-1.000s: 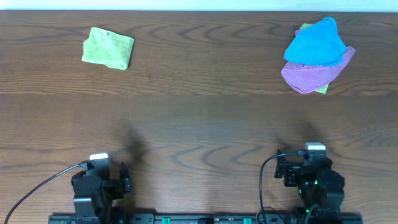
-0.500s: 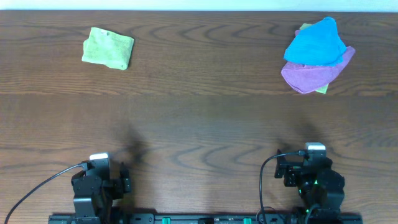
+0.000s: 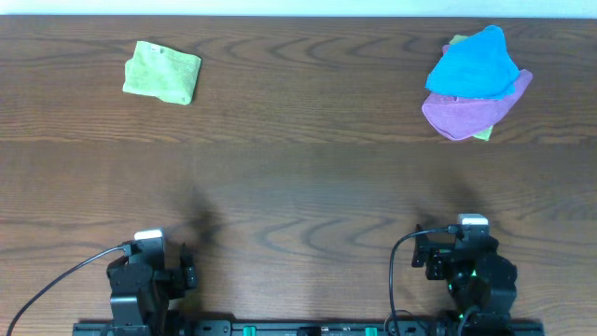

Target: Fold the cloth

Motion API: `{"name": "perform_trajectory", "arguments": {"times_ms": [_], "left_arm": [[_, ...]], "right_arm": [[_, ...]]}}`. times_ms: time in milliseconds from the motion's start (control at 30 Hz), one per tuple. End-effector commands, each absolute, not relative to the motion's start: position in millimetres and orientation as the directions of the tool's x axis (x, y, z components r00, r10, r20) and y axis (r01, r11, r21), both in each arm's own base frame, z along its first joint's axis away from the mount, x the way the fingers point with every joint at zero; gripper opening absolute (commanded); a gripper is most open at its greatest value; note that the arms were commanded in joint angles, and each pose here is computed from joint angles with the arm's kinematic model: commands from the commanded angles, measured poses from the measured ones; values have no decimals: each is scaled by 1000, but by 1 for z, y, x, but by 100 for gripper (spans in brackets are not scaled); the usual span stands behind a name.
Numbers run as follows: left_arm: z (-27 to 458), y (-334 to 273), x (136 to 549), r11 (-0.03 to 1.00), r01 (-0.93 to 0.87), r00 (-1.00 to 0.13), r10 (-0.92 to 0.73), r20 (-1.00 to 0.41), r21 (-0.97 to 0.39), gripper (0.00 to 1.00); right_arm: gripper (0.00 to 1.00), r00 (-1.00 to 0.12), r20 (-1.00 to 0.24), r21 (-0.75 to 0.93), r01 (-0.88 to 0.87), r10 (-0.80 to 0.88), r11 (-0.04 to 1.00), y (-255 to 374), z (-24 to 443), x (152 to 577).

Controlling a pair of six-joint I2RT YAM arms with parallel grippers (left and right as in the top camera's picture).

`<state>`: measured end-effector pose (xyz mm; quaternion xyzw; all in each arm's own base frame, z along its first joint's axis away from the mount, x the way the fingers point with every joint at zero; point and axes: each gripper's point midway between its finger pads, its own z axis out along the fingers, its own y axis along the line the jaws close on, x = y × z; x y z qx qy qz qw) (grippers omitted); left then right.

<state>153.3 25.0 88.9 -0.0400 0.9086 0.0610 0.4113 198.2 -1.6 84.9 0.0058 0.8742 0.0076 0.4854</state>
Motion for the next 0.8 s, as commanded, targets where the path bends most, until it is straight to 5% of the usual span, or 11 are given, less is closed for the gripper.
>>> {"name": "perform_trajectory", "arguments": {"times_ms": [0,333,767], "left_arm": [[77,29,143,986,-115,-703,6,-711,122,95],[77,29,143,986,-115,-703,6,-711,122,95],[77,29,143,986,-115,-703,6,-711,122,95]], "right_arm": [[99,-533,-846,8,1,7,1000,-2,81,197],[99,-533,-846,12,4,13,1000,-3,81,197],[99,-612,-729,192,247,307,950,-20,108,204]]}}
